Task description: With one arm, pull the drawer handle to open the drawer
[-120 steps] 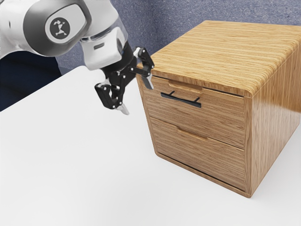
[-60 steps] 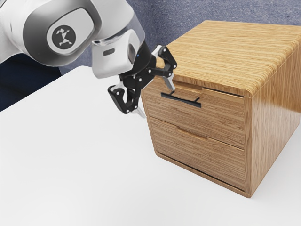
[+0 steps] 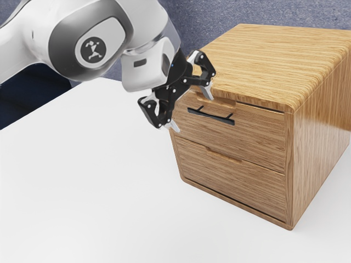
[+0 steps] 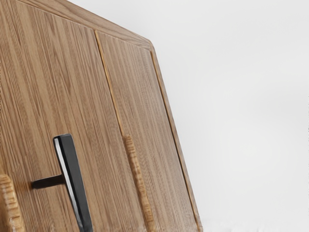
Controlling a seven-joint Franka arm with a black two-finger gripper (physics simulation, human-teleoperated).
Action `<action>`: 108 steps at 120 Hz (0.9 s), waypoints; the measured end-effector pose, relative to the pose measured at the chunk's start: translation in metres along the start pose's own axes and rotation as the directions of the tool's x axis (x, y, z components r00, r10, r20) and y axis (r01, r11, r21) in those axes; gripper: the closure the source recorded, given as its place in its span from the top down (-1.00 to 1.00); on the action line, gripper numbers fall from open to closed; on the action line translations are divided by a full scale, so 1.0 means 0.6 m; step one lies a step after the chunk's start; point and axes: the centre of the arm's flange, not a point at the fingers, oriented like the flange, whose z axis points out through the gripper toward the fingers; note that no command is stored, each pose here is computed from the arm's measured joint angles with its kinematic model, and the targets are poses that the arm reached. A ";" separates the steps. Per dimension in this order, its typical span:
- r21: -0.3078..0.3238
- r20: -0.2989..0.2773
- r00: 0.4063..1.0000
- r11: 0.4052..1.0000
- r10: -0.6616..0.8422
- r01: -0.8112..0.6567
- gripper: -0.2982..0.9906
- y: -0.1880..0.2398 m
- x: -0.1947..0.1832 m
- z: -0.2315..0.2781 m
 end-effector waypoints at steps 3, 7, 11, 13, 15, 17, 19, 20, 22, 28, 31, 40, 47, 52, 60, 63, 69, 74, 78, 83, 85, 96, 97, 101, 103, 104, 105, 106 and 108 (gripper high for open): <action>0.002 0.008 1.000 1.000 -0.002 0.002 0.50 0.002 -0.004 -0.003; 0.008 0.021 1.000 1.000 -0.005 0.005 0.50 0.007 -0.009 -0.010; 0.014 0.033 0.999 1.000 -0.011 0.010 0.50 0.014 -0.014 -0.019; 0.018 0.039 0.999 1.000 -0.014 0.013 0.50 0.017 -0.016 -0.023; 0.022 0.044 0.999 1.000 -0.017 0.016 0.50 0.021 -0.018 -0.027; 0.026 0.050 0.999 1.000 -0.019 0.018 0.50 0.026 -0.020 -0.030; 0.031 0.057 0.998 0.999 -0.021 0.019 0.50 0.032 -0.020 -0.034; 0.034 0.060 0.998 0.999 -0.022 0.020 0.50 0.035 -0.020 -0.036; 0.039 0.066 0.998 0.999 -0.022 0.020 0.50 0.042 -0.018 -0.041; 0.060 0.081 0.997 0.998 -0.020 0.016 0.50 0.057 -0.011 -0.056; 0.068 0.084 0.996 0.998 -0.021 0.015 0.50 0.060 -0.010 -0.060; 0.093 0.091 0.996 0.996 -0.025 0.016 0.50 0.061 -0.009 -0.071; 0.104 0.090 0.996 0.994 -0.024 0.015 0.50 0.057 -0.007 -0.072; 0.109 0.089 0.996 0.994 -0.027 0.017 0.50 0.054 -0.009 -0.069; 0.122 0.089 0.996 0.992 -0.030 0.019 0.50 0.049 -0.011 -0.065; 0.127 0.089 0.996 0.992 -0.030 0.019 0.50 0.048 -0.012 -0.064; 0.129 0.087 0.996 0.991 -0.031 0.020 0.50 0.044 -0.012 -0.057; 0.127 0.084 0.996 0.992 -0.032 0.021 0.50 0.040 -0.014 -0.047; 0.122 0.081 0.996 0.992 -0.033 0.023 0.50 0.037 -0.015 -0.037; 0.115 0.078 0.996 0.993 -0.035 0.026 0.50 0.033 -0.018 -0.025; 0.113 0.077 0.996 0.993 -0.036 0.027 0.50 0.033 -0.019 -0.021; 0.096 0.071 0.997 0.995 -0.040 0.033 0.50 0.029 -0.022 0.000; 0.094 0.071 0.997 0.995 -0.040 0.033 0.50 0.029 -0.023 0.002; 0.090 0.070 0.997 0.995 -0.042 0.035 0.50 0.028 -0.024 0.007; 0.088 0.070 0.997 0.995 -0.042 0.036 0.50 0.028 -0.024 0.009; 0.087 0.069 0.997 0.996 -0.042 0.036 0.50 0.028 -0.024 0.011; 0.086 0.069 0.997 0.996 -0.042 0.036 0.50 0.027 -0.024 0.013; 0.084 0.068 0.997 0.996 -0.043 0.037 0.50 0.027 -0.025 0.014; 0.081 0.067 0.997 0.996 -0.043 0.038 0.50 0.027 -0.025 0.017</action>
